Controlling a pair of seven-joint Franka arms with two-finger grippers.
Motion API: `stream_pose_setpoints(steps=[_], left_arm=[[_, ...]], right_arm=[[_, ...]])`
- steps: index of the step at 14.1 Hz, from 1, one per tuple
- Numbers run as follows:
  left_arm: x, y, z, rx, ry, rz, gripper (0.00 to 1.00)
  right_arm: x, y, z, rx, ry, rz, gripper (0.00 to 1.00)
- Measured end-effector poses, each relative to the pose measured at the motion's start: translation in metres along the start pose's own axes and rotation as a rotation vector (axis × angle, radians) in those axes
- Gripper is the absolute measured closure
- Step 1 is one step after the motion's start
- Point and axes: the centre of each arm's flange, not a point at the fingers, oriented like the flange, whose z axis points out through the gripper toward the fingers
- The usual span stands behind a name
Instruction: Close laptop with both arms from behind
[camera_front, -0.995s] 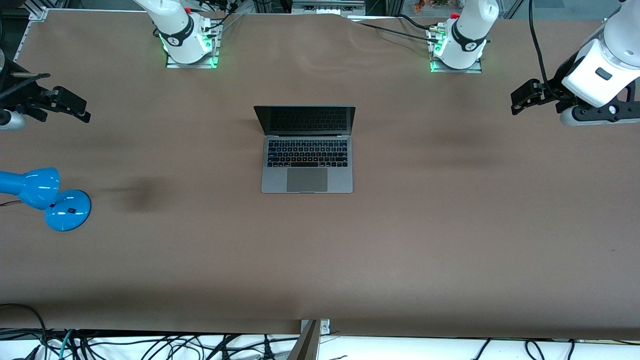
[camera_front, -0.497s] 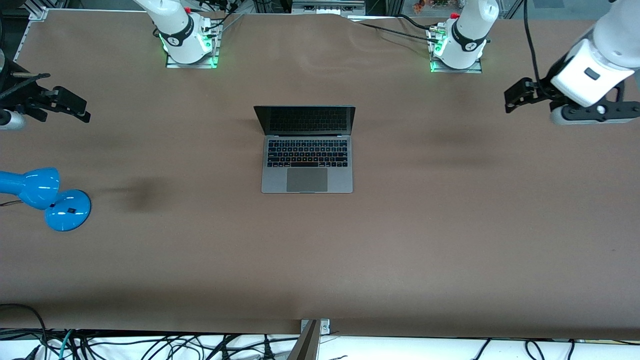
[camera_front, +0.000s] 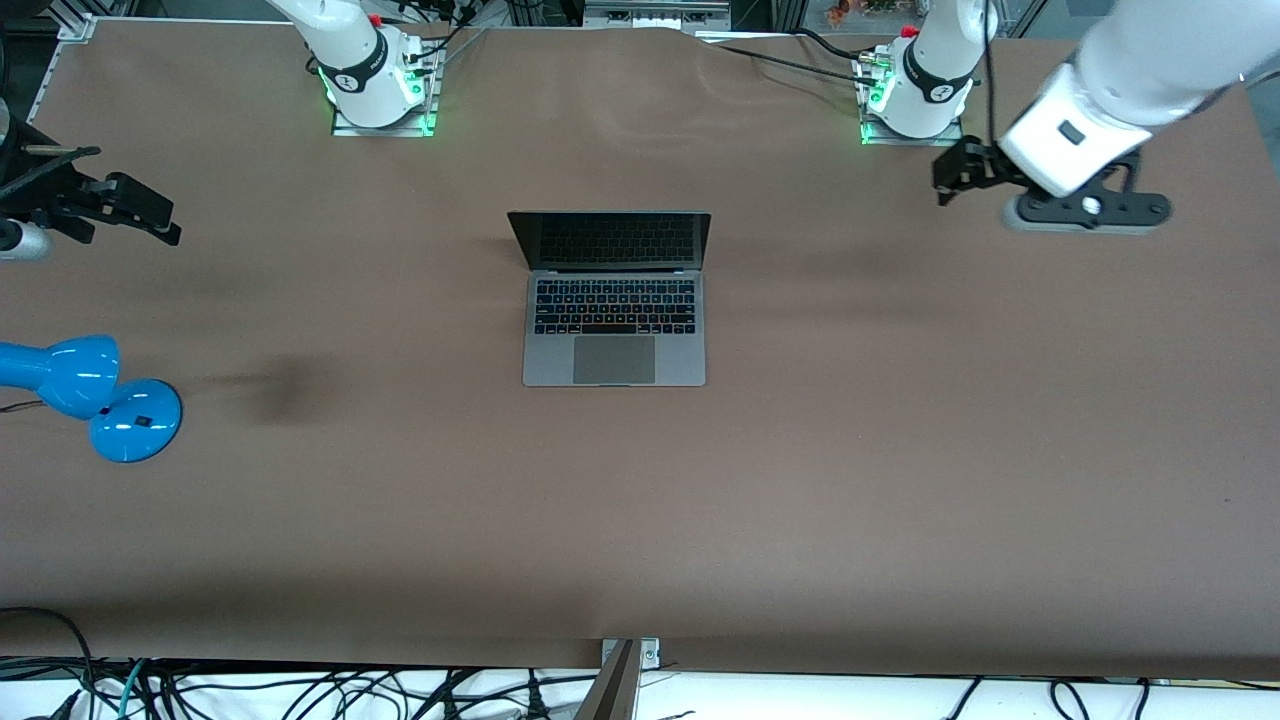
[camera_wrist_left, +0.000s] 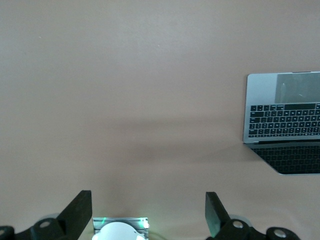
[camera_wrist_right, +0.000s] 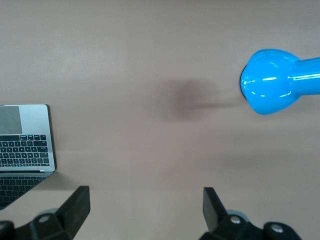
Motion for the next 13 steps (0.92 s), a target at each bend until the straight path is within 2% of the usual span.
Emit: stream_pose_setpoints(steps=[3, 8, 13], left_arm=[[-0.019, 0.048, 0.006, 0.005, -0.015, -0.016, 0.0], [-0.043, 0.096, 0.012, -0.055, -0.064, -0.066, 0.0], [-0.067, 0.143, 0.022, -0.048, -0.057, -0.083, 0.0]], right_arm=[[0.0, 0.0, 0.0, 0.0, 0.0, 0.0, 0.0], [0.0, -0.001, 0.0, 0.0, 0.0, -0.002, 0.0], [0.0, -0.003, 0.001, 0.0, -0.004, -0.006, 0.0]])
